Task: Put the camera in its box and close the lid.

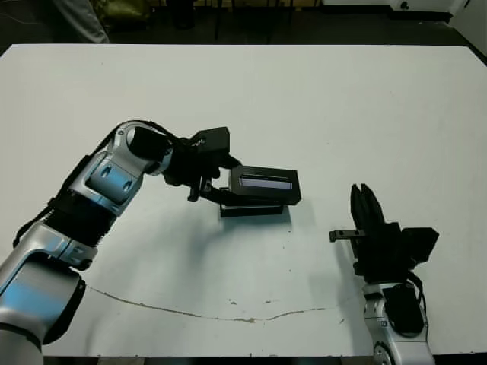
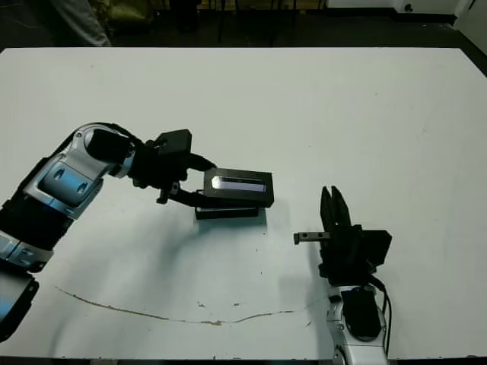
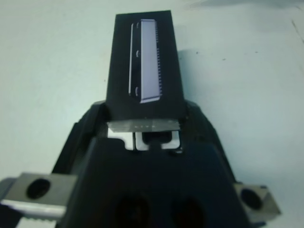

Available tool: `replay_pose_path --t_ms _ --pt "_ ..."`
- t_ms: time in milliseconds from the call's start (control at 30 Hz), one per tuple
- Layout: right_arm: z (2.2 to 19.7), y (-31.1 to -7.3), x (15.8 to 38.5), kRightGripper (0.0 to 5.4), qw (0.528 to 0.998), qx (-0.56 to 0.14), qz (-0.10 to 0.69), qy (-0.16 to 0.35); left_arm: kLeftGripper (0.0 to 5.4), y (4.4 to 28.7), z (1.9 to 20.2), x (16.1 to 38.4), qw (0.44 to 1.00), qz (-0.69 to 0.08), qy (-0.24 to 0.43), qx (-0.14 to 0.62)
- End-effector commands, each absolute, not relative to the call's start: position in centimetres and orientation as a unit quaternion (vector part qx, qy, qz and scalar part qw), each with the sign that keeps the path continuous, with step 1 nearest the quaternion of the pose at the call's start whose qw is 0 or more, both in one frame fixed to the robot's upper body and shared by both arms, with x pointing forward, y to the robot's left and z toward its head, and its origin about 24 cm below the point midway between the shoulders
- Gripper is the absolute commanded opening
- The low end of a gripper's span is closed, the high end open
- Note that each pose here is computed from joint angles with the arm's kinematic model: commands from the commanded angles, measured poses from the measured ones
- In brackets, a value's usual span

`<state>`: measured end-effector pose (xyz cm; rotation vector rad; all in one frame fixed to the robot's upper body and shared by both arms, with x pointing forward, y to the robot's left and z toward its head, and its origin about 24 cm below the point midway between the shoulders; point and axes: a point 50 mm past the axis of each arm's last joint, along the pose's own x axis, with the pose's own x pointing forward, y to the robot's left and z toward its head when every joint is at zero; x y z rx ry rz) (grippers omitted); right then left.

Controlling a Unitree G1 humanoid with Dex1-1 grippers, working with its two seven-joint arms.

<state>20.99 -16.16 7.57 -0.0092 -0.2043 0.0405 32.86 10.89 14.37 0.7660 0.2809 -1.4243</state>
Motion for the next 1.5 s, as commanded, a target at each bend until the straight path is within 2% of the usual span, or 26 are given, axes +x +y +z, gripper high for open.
replay_pose_path --t_ms 33,333,833,1233,1500 --pt "6.8 -16.3 20.6 0.00 0.996 -0.004 0.015 -0.083 2.42 11.2 14.3 32.9 0.675 -0.633 0.138 0.354" --pt "6.8 -16.4 20.5 0.00 0.996 -0.002 0.018 -0.086 2.42 12.0 14.4 32.8 0.670 -0.627 0.177 0.357" --pt "6.6 -16.1 20.4 0.00 0.996 0.002 0.016 -0.088 2.42 12.6 14.9 32.9 0.666 -0.614 0.191 0.378" --pt "6.6 -16.2 20.3 0.00 0.995 0.007 0.021 -0.095 2.42 13.2 13.7 33.0 0.674 -0.611 0.213 0.356" --pt "6.6 -16.3 20.2 0.00 0.995 0.006 0.019 -0.095 2.42 14.1 11.9 32.6 0.679 -0.605 0.235 0.343"
